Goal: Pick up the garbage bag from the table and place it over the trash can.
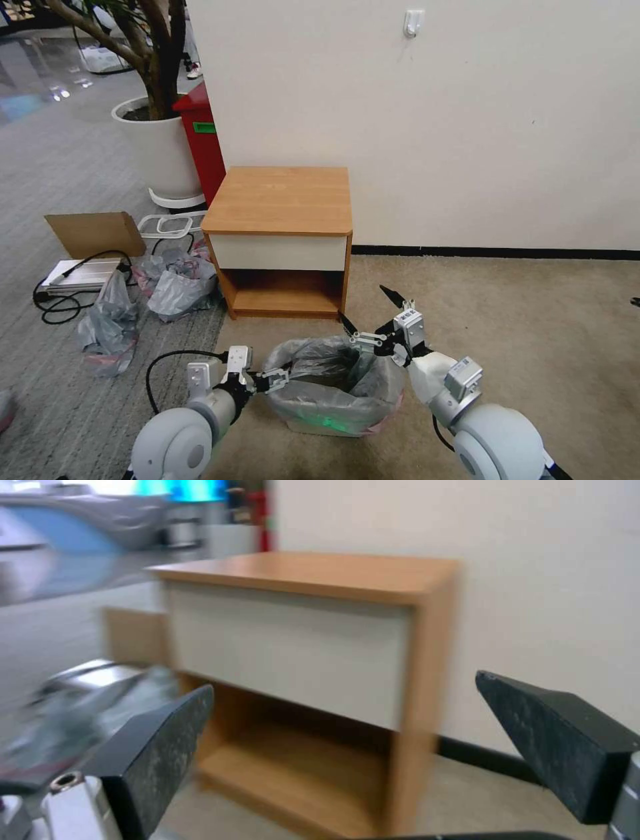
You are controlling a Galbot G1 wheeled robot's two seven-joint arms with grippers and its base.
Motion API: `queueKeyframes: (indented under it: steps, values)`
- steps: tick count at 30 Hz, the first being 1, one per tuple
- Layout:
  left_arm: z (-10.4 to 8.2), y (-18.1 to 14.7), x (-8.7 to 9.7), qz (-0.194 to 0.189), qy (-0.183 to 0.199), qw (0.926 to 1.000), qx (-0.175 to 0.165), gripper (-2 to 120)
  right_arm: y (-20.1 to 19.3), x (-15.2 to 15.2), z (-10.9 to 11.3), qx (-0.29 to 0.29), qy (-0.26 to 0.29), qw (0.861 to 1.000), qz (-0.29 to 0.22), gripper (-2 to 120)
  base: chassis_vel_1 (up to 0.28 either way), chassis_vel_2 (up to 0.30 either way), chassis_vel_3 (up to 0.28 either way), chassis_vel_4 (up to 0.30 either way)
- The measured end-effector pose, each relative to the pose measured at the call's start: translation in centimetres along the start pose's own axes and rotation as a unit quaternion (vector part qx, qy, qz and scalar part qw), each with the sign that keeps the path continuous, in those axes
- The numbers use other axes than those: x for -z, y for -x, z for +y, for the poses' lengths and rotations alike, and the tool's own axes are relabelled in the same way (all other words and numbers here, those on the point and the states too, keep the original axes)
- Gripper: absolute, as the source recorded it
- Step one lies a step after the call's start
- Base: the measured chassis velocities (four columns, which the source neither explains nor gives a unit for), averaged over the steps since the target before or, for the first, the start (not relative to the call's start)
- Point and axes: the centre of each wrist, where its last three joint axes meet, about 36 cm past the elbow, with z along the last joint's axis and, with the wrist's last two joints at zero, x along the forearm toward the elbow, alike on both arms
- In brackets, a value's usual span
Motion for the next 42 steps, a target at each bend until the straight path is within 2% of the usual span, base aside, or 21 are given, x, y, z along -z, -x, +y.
queueKeyframes:
  steps: [1,2,3,5,6,8,10,11,12,14,17,23,42]
  values:
    - [0.6,0.2,-0.4,-0.043,0.038,0.9982,0.017,100,-0.2,-0.8,1.0,-0.047,0.018,0.999,0.006,100,0.000,0.000,0.000,0.000]
    - [0.6,0.2,-0.4,-0.043,0.038,0.9982,0.017,100,-0.2,-0.8,1.0,-0.047,0.018,0.999,0.006,100,0.000,0.000,0.000,0.000]
    - [1.1,0.3,-0.5,-0.071,0.059,0.9954,0.023,100,-0.4,-1.4,1.8,-0.081,0.035,0.996,0.015,100,0.000,0.000,0.000,0.000]
    - [2.5,0.4,-1.3,-0.126,0.082,0.9886,0.014,100,-1.2,-2.8,2.9,-0.140,0.059,0.988,0.025,100,0.000,0.000,0.000,0.000]
    - [2.5,0.4,-1.3,-0.126,0.082,0.9886,0.014,100,-1.2,-2.8,2.9,-0.140,0.059,0.988,0.025,100,0.000,0.000,0.000,0.000]
    - [3.8,1.1,-2.4,-0.177,0.098,0.9794,-0.003,97,-1.8,-3.9,3.0,-0.169,0.055,0.984,0.024,100,0.000,0.000,0.000,0.000]
    - [4.7,1.6,-3.9,-0.212,0.130,0.9685,0.003,94,-2.7,-5.0,2.8,-0.197,0.043,0.979,0.015,100,0.000,0.000,0.000,0.000]
    - [4.7,1.6,-3.9,-0.212,0.130,0.9685,0.003,94,-2.7,-5.0,2.8,-0.197,0.043,0.979,0.015,100,0.000,0.000,0.000,0.000]
    - [4.6,1.6,-4.5,-0.220,0.131,0.9666,0.012,97,-3.1,-5.2,2.7,-0.205,0.042,0.978,0.012,100,0.000,0.000,0.000,0.000]
    - [4.1,1.3,-5.5,-0.221,0.122,0.9674,0.019,100,-3.5,-5.8,2.5,-0.216,0.041,0.976,0.010,100,0.000,0.000,0.000,0.000]
    - [4.0,1.2,-5.9,-0.227,0.118,0.9665,0.022,100,-3.8,-6.1,2.3,-0.221,0.039,0.974,0.008,100,0.000,0.000,0.000,0.000]
    - [4.2,1.1,-5.6,-0.235,0.116,0.9647,0.027,100,-4.1,-6.3,1.9,-0.218,0.037,0.975,0.006,100,0.000,0.000,0.000,0.000]
    - [4.2,1.1,-5.5,-0.232,0.113,0.9658,0.027,100,-4.0,-6.2,1.9,-0.215,0.036,0.976,0.004,100,0.000,0.000,0.000,0.000]
